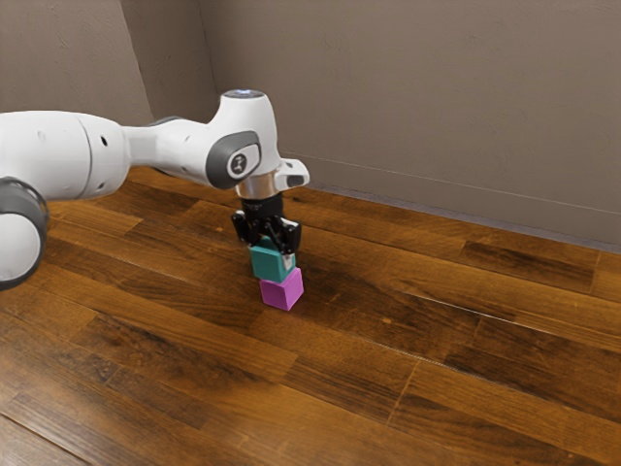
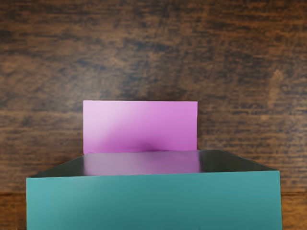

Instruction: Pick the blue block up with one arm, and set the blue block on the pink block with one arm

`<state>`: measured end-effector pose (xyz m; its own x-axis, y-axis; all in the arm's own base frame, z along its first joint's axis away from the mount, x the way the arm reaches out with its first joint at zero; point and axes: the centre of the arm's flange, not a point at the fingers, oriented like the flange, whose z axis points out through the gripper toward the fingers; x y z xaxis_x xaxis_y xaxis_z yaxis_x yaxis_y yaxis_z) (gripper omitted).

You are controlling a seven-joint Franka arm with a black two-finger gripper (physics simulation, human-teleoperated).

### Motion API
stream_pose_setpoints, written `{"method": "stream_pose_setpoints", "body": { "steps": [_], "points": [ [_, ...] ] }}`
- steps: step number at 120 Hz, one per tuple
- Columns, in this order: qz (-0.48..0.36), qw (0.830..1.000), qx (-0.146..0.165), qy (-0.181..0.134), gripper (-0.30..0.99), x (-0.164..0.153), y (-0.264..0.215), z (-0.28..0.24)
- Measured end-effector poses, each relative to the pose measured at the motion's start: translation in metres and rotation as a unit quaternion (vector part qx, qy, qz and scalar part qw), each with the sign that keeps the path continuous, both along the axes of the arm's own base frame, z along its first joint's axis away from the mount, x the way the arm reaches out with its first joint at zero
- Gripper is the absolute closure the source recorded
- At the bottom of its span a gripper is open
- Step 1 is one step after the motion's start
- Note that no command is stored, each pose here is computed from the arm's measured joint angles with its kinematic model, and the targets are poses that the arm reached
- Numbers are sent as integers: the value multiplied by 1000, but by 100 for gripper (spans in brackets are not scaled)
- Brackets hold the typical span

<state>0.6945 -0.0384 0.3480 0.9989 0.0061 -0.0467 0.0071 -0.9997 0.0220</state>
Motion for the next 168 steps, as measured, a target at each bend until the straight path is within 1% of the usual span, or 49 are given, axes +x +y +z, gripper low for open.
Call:
{"method": "stream_pose_setpoints", "body": {
  "steps": [41, 52, 76, 98, 137, 168],
  "points": [
    [16, 1000, 2, 8, 32, 0, 0, -5],
    [15, 1000, 8, 8, 32, 0, 1, -7],
    [2, 1000, 25, -8, 32, 15, 1, -3],
    [-8, 999, 29, -20, 32, 28, -4, -5],
    [-21, 999, 36, -26, 32, 29, -11, -1],
    [-37, 997, 33, -53, 32, 31, -12, -3]
  ]
}}
